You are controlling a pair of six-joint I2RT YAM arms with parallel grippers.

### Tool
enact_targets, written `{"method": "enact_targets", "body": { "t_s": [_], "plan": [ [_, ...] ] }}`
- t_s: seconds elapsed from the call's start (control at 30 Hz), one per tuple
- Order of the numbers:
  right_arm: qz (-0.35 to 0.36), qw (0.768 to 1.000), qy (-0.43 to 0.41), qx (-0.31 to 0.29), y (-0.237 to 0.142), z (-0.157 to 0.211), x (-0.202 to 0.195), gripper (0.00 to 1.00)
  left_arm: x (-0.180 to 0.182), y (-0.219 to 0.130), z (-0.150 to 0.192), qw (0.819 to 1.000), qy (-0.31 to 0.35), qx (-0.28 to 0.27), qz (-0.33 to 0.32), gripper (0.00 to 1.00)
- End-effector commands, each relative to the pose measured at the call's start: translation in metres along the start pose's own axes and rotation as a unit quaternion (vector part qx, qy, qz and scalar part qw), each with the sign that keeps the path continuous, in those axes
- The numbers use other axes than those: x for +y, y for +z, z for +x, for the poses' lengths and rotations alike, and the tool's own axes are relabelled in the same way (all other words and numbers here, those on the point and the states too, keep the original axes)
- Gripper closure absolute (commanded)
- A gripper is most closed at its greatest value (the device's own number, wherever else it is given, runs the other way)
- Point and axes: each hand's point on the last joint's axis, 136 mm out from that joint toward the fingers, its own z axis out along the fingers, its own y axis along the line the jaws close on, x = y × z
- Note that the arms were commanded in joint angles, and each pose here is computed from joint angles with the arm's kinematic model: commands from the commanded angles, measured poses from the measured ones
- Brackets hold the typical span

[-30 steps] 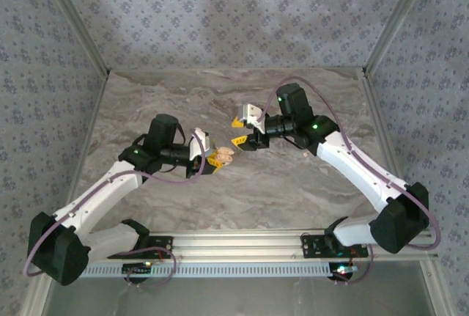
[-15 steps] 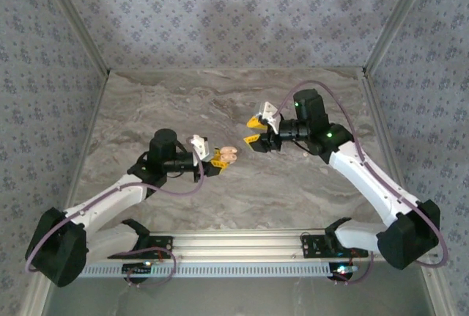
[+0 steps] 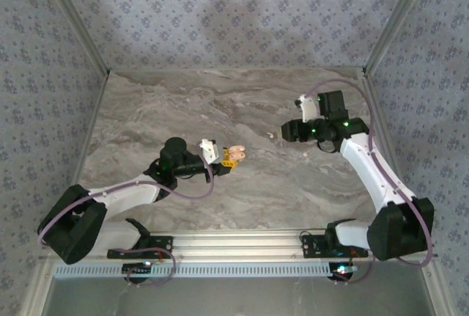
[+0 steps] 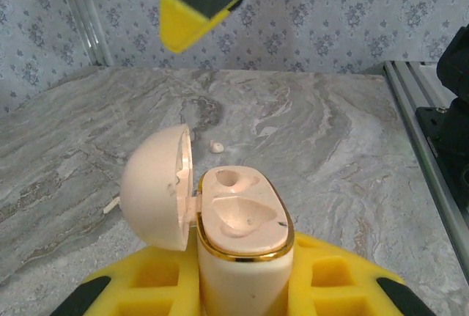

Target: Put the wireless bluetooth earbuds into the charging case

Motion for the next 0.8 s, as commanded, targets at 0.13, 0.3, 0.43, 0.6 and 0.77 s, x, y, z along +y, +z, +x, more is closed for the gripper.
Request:
{"method": "enact_targets", "body": {
  "t_s": [0.13,0.3,0.43,0.6,0.77],
  "plan": [
    [0.067,0.984,0.137,0.091,0.012,0.036,-0.071,0.44,0.003,0.003,-0.014,1.000,0.010,-0.021,-0.005,0.83],
    [0.076,0.977,0.160,0.122,0.036,0.036,-0.101,0.43,0.006,0.004,-0.012,1.000,0.010,-0.016,-0.010,0.82],
    [0.082,0.974,0.156,0.141,0.055,0.029,-0.119,0.43,0.009,0.008,-0.010,1.000,0.008,-0.009,-0.012,0.82],
    [0.078,0.970,0.162,0.164,0.081,0.031,-0.135,0.43,0.013,0.012,-0.009,1.000,0.002,-0.001,-0.011,0.82],
    [0.078,0.965,0.165,0.189,0.096,0.039,-0.144,0.42,0.016,0.016,-0.009,1.000,0.000,0.003,-0.011,0.82]
  ]
}}
